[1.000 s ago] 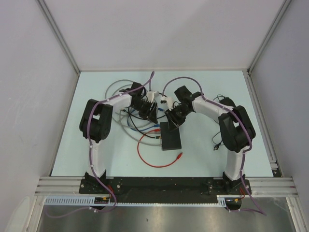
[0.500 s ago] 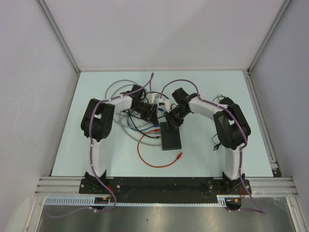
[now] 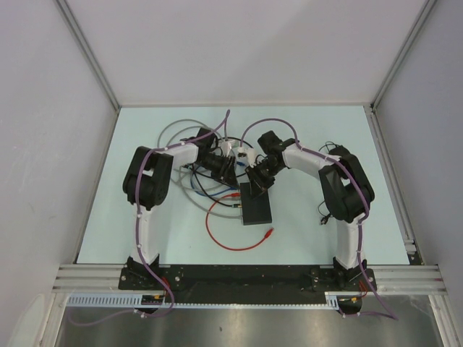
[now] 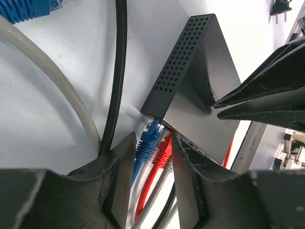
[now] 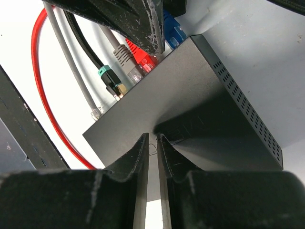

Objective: Pull the plug from the switch port

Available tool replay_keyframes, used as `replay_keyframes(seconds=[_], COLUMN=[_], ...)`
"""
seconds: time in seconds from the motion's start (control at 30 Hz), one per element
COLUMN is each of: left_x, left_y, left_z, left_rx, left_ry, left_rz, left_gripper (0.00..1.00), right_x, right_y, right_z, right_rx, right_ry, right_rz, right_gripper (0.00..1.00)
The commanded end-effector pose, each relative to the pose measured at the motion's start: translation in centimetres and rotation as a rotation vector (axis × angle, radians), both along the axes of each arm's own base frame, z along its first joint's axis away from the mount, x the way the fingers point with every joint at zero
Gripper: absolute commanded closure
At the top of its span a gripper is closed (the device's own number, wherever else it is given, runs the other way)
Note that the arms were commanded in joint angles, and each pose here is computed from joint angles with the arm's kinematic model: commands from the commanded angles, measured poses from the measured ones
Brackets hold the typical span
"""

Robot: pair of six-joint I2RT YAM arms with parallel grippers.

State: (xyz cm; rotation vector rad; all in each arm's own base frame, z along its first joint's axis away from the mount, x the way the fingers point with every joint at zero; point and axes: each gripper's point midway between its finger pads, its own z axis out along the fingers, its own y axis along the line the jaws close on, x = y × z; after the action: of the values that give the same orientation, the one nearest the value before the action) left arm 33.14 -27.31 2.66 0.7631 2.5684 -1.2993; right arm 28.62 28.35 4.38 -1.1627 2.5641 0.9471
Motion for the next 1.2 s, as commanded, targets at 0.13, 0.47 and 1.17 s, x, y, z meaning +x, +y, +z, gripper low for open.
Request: replay_keyframes(seconds=[0.13,0.47,1.17], left_x=[-0.3,0.5,1.1], left_y=[0.4,0.5,1.1], left_z=[-1.9,-2.3,-3.7], left_rx=[0.034,0.067,0.155], left_ry=[0.017,0.016,0.002], left_rz=[-0.014,0.016,0.055], left_gripper=[0.57,0.60,0.64], right_x=[0.4,0.2,0.1], right_y=[-0.8,-0.7,-0.5], right_z=[-2.4,-2.4,-2.7], right_rx=[-0.078,-0.081,-0.089], right_ry=[-0.005,-0.010,-0.016], right_rz=[0.005,0.017,0.030], right_gripper=[0.82,0.81,0.79])
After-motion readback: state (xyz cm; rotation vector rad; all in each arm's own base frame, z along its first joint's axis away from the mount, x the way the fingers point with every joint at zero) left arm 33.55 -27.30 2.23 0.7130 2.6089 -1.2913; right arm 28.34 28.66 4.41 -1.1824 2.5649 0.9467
